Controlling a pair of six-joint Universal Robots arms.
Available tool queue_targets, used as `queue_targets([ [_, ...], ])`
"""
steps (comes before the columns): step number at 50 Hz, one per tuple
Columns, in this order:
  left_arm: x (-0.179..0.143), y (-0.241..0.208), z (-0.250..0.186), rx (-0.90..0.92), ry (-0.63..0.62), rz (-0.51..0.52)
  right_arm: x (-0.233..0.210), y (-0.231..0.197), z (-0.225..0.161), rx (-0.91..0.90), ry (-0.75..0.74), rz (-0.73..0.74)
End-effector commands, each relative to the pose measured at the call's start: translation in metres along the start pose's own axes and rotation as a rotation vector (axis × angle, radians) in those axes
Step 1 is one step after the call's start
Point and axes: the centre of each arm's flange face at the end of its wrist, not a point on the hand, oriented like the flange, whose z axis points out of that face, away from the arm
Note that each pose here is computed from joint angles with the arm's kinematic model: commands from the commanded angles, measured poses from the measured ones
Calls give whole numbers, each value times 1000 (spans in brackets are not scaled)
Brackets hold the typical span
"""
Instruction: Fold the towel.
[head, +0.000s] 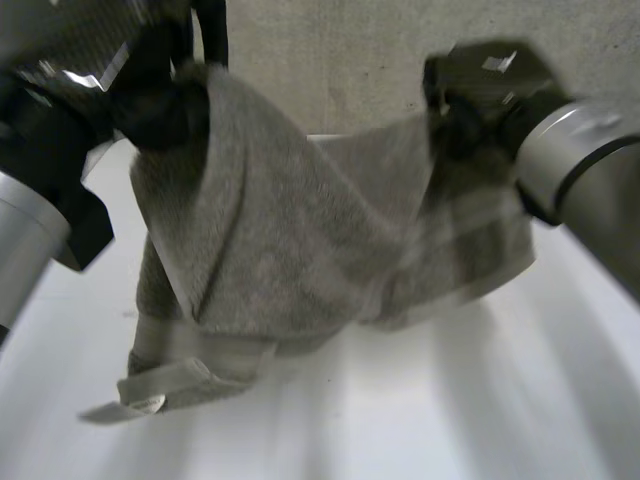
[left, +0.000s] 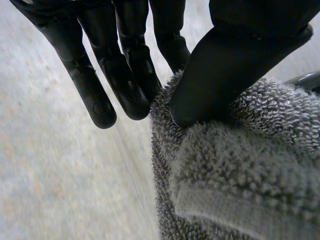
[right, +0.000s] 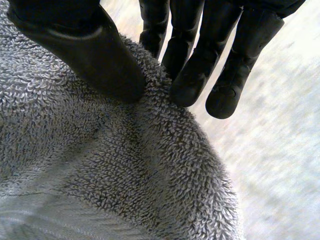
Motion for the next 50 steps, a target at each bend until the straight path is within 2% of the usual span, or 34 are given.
queue_targets([
  [1, 3, 67, 8, -204, 9, 38, -27, 60, 21, -185, -83, -29],
  [3, 0, 102, 20, -302, -7, 56, -34, 84, 34, -232, -100, -40],
  [6, -3, 119, 27, -346, -20, 66, -35, 92, 52, -217, -98, -54],
  [8, -10, 139, 50, -372, -51, 69, -35, 89, 61, -178, -90, -55],
  [12, -18, 134, 74, -325, -87, 61, -30, 72, 80, -40, -54, -51],
  [14, -20, 113, 91, -239, -105, 31, -21, 44, 97, 158, 3, -52],
  [15, -20, 113, 92, -238, -105, 31, -21, 44, 98, 159, 3, -52],
  [17, -19, 99, 97, -189, -108, -44, -12, 20, 107, 321, 61, -55],
  [19, -17, 97, 97, -182, -105, -85, -11, 19, 108, 325, 80, -61],
  [24, -12, 114, 89, -236, -97, -153, -14, 41, 109, 212, 66, -63],
  [28, 0, 149, 76, -347, -70, -146, -21, 75, 107, 59, 31, -72],
  [31, 3, 156, 74, -370, -67, -145, -22, 87, 102, -9, 20, -79],
  [37, 16, 160, 62, -402, -32, -159, -8, 90, 100, -37, 41, -69],
  [45, 47, 138, 56, -344, 56, -200, 3, 88, 102, -41, 72, -79],
  [50, 55, 151, 60, -351, 72, -196, 8, 95, 100, -90, 94, -78],
])
